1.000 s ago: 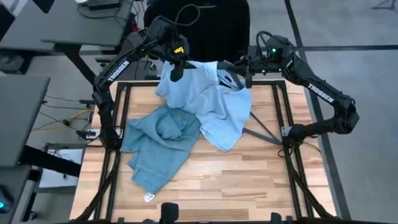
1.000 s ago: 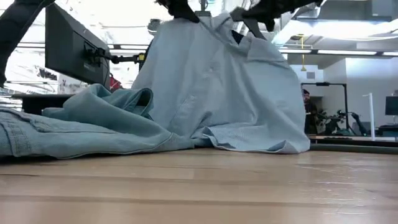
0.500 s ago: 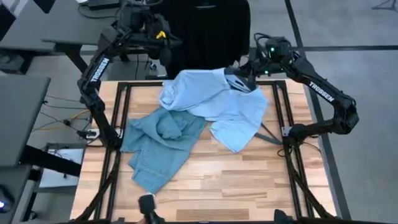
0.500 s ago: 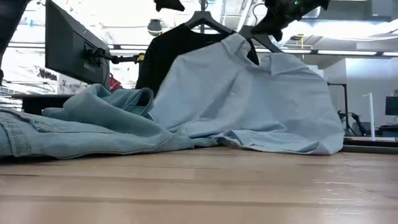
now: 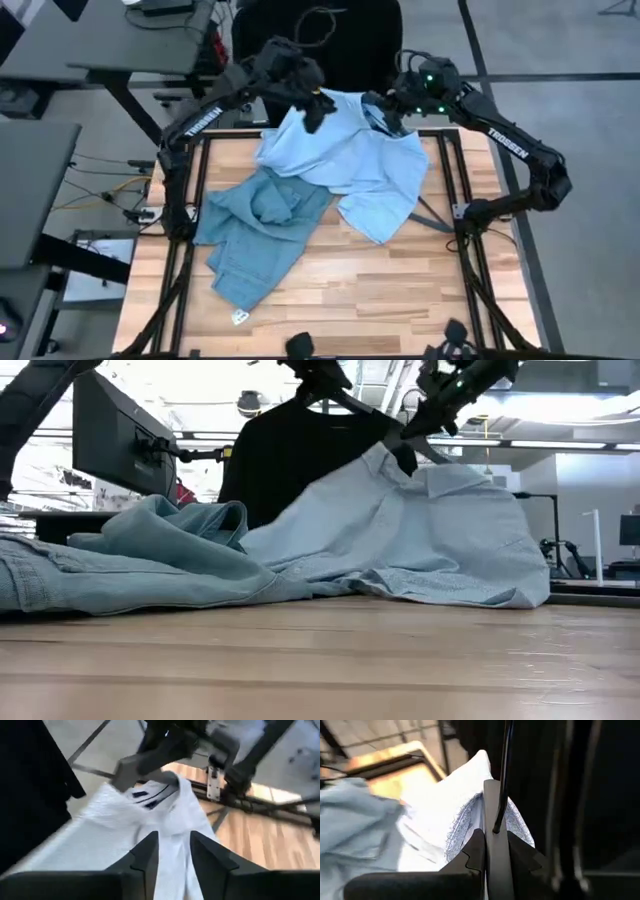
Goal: Hang clothes
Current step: Unhang the blue shirt from the rack
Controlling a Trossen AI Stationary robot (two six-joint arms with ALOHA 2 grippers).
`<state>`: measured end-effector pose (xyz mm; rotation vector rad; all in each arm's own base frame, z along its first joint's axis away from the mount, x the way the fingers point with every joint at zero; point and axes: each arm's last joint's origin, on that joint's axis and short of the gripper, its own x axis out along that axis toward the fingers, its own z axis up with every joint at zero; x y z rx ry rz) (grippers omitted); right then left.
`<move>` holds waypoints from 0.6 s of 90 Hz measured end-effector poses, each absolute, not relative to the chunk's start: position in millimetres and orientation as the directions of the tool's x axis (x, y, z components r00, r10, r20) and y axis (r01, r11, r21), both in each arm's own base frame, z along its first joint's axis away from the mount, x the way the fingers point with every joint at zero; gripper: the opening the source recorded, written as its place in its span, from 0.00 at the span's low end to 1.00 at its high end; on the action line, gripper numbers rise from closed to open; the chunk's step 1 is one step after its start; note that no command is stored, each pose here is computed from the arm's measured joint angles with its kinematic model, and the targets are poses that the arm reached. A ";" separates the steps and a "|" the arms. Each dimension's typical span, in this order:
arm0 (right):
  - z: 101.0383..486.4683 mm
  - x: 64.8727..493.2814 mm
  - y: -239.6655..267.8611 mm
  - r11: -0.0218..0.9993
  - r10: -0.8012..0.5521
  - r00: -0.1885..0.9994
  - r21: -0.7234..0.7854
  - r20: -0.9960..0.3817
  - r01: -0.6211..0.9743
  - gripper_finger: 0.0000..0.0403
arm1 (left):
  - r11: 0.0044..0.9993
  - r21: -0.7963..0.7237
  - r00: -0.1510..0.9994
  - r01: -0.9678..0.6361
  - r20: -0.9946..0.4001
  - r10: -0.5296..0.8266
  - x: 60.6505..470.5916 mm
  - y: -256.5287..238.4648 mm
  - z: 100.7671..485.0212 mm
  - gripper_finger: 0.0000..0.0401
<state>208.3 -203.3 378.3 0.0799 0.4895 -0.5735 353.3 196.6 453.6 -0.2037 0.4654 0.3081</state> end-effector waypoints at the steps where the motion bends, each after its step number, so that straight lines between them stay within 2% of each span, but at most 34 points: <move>1: 378.0 209.3 -203.6 0.838 -0.507 0.726 -0.065 -0.464 0.542 0.07 | 0.928 -0.125 0.844 -0.351 -0.470 0.256 355.3 196.6 452.3 0.25; 9: 376.3 217.1 -206.3 0.816 -0.547 0.709 -0.096 -0.446 0.570 0.07 | 0.869 -0.132 0.803 -0.476 -0.469 0.368 370.4 199.0 442.3 0.25; 16: 376.7 222.7 -206.2 0.814 -0.557 0.714 -0.107 -0.424 0.572 0.07 | 0.843 -0.131 0.778 -0.522 -0.480 0.407 385.5 201.1 428.7 0.25; 32: 378.8 222.2 -205.0 0.816 -0.561 0.717 -0.135 -0.413 0.562 0.07 | 0.803 -0.209 0.779 -0.558 -0.467 0.419 415.8 213.4 398.8 0.25; 54: 377.2 218.0 -207.9 0.809 -0.570 0.700 -0.144 -0.430 0.571 0.07 | 0.782 -0.231 0.773 -0.579 -0.461 0.436 430.5 220.2 381.7 0.25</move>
